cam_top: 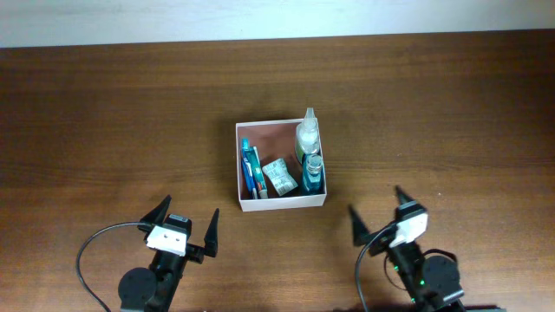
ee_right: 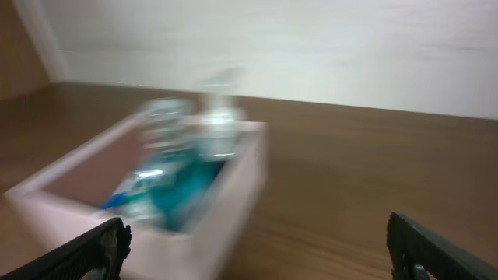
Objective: Pack container
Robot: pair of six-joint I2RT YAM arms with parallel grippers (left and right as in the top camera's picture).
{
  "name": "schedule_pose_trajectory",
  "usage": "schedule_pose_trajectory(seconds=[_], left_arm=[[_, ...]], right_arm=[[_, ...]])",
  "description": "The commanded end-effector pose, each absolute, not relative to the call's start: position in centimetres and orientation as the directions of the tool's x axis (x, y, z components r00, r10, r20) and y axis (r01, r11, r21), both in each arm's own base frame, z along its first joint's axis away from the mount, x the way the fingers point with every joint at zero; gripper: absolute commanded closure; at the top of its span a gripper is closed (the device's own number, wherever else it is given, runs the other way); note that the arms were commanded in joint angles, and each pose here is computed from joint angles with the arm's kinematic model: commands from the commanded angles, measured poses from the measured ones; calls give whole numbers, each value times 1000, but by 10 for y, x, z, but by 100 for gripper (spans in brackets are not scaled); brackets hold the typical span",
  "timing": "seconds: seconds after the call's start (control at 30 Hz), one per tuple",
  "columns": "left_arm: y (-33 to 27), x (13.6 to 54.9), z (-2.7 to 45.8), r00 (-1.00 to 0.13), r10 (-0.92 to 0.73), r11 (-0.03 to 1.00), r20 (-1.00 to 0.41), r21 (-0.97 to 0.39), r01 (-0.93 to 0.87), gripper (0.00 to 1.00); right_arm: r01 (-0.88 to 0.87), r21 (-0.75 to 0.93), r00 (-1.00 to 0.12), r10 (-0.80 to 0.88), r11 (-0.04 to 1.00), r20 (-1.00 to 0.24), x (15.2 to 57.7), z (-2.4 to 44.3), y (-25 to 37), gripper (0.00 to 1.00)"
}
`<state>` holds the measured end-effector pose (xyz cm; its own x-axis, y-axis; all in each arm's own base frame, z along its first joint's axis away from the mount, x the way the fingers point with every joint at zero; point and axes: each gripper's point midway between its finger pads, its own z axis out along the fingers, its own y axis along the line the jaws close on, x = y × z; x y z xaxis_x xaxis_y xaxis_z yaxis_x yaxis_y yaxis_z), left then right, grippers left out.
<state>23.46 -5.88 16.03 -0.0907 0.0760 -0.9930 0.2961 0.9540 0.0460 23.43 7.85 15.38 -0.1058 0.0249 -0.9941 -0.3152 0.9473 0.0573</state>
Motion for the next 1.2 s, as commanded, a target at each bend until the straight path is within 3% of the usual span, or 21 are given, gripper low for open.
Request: schedule_pose_trajectory(seconds=[0.0, 1.17], left_arm=[[-60, 234, 158, -84, 93, 950, -992, 63, 306, 1], [-60, 234, 158, -84, 94, 950, -992, 64, 306, 1]], right_arm=[[-128, 68, -106, 54, 990, -993, 245, 151, 34, 2], [-131, 68, -107, 54, 989, -993, 244, 151, 35, 2]])
